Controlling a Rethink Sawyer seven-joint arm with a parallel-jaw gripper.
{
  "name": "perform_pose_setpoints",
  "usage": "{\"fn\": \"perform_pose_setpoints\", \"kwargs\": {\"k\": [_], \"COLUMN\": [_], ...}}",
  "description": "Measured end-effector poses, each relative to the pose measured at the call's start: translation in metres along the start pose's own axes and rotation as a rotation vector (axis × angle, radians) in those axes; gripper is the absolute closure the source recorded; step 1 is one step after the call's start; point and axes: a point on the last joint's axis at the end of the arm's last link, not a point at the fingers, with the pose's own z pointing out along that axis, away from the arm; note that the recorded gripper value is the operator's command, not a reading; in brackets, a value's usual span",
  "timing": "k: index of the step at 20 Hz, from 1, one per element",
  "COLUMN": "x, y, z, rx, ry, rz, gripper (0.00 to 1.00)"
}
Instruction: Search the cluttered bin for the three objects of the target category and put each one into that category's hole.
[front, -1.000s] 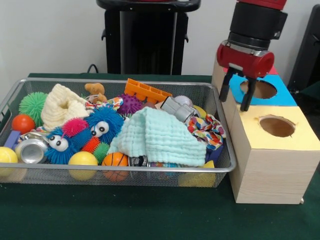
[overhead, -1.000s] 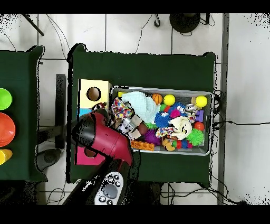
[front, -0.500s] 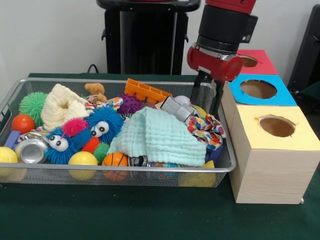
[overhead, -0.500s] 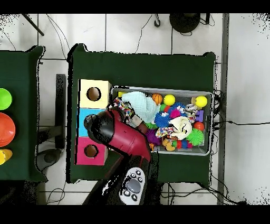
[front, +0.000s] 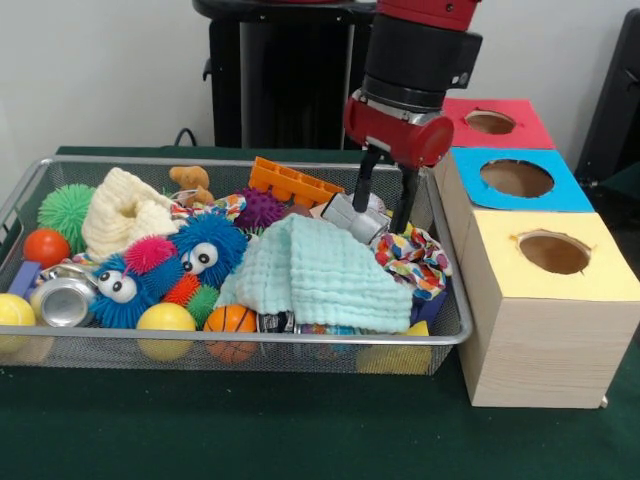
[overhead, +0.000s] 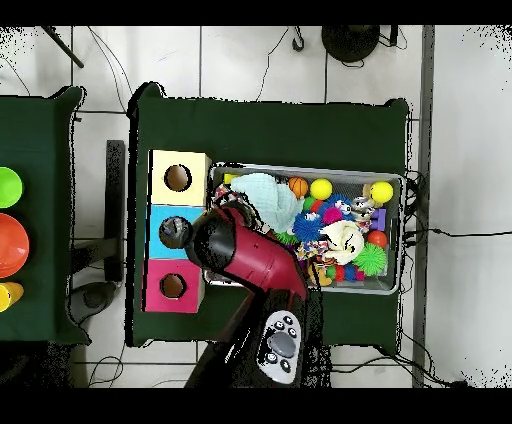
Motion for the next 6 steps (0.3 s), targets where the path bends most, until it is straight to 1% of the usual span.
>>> {"fn": "perform_pose_setpoints", "kwargs": {"k": [6], "x": [-0.0041], "y": [-0.0076], "z": [0.0052], "rx": [0.002], "ry": [0.008], "rz": [-0.033], "gripper": [0.0]}}
